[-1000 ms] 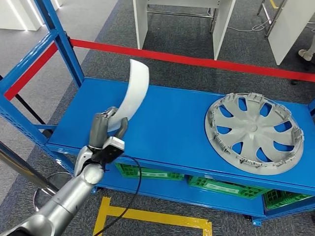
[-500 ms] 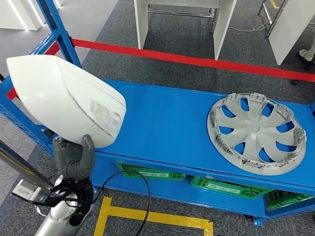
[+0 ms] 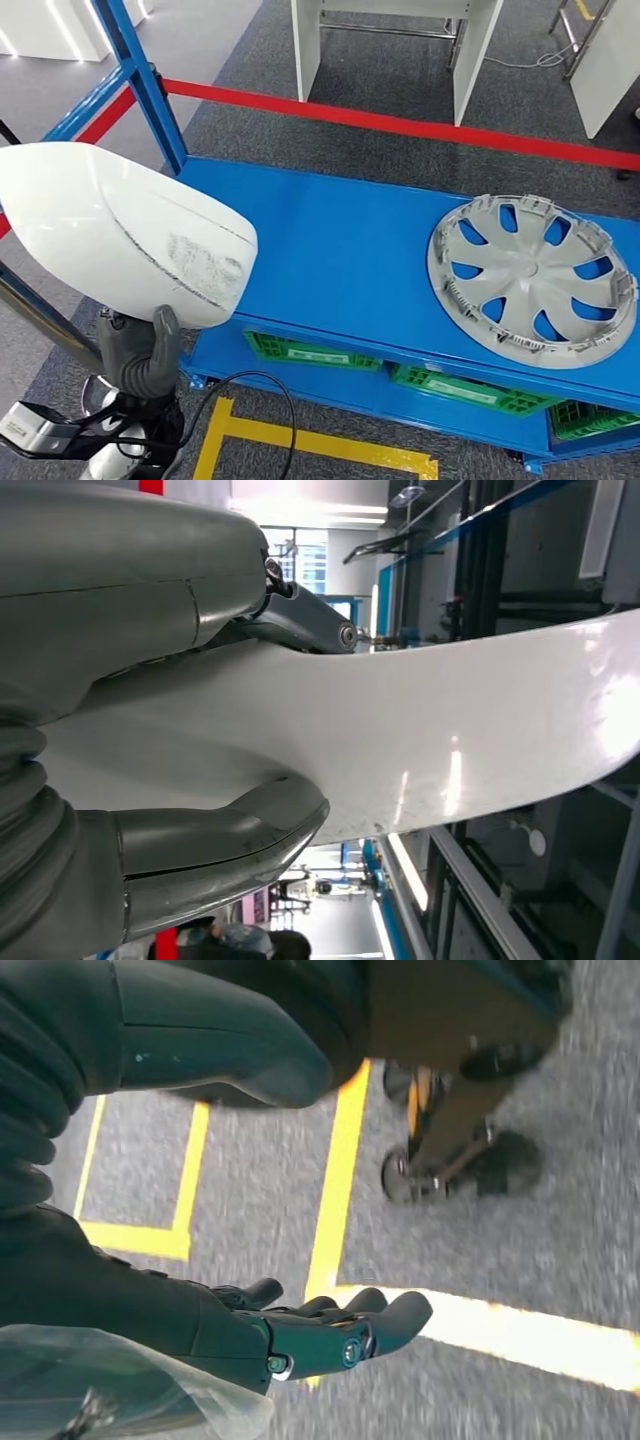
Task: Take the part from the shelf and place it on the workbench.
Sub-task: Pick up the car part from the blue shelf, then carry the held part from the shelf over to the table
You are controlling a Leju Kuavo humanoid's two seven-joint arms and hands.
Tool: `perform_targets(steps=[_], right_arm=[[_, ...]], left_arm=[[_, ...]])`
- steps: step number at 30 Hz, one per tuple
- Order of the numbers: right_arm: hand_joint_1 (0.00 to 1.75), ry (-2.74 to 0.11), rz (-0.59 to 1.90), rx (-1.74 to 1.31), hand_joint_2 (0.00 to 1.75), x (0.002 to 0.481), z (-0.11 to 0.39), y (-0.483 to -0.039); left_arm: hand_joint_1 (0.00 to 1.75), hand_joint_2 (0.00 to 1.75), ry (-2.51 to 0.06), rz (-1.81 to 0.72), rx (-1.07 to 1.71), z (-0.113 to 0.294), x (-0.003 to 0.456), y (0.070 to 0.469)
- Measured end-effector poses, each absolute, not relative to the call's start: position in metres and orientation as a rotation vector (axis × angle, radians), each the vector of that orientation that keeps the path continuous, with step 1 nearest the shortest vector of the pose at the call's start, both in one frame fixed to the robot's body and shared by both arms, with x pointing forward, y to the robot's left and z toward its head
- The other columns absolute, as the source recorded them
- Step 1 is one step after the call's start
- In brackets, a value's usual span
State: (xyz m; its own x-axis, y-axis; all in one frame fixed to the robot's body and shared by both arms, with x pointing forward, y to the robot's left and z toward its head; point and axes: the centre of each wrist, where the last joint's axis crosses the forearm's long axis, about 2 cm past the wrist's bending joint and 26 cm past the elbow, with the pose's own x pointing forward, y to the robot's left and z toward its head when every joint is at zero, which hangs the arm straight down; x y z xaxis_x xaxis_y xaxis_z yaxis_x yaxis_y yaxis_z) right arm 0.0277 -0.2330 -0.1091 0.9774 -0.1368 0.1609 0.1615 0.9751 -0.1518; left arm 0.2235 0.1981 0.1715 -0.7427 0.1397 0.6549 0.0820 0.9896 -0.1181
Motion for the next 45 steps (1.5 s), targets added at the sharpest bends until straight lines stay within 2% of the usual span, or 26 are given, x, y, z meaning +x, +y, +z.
perform_targets(steps=[24, 45], right_arm=[[0.0, -0.193, -0.185, -0.04, 1.75, 0.021, -0.109, -0.225], [0.0, -0.215, -0.178, -0.004, 1.75, 0.026, -0.109, -0.224]], left_arm=[[1.75, 1.75, -2.373, 0.2, -0.249, 0.167, 0.207, 0.219], [1.75, 1.75, -2.365, 0.247, -0.181, 0.165, 0.208, 0.23]])
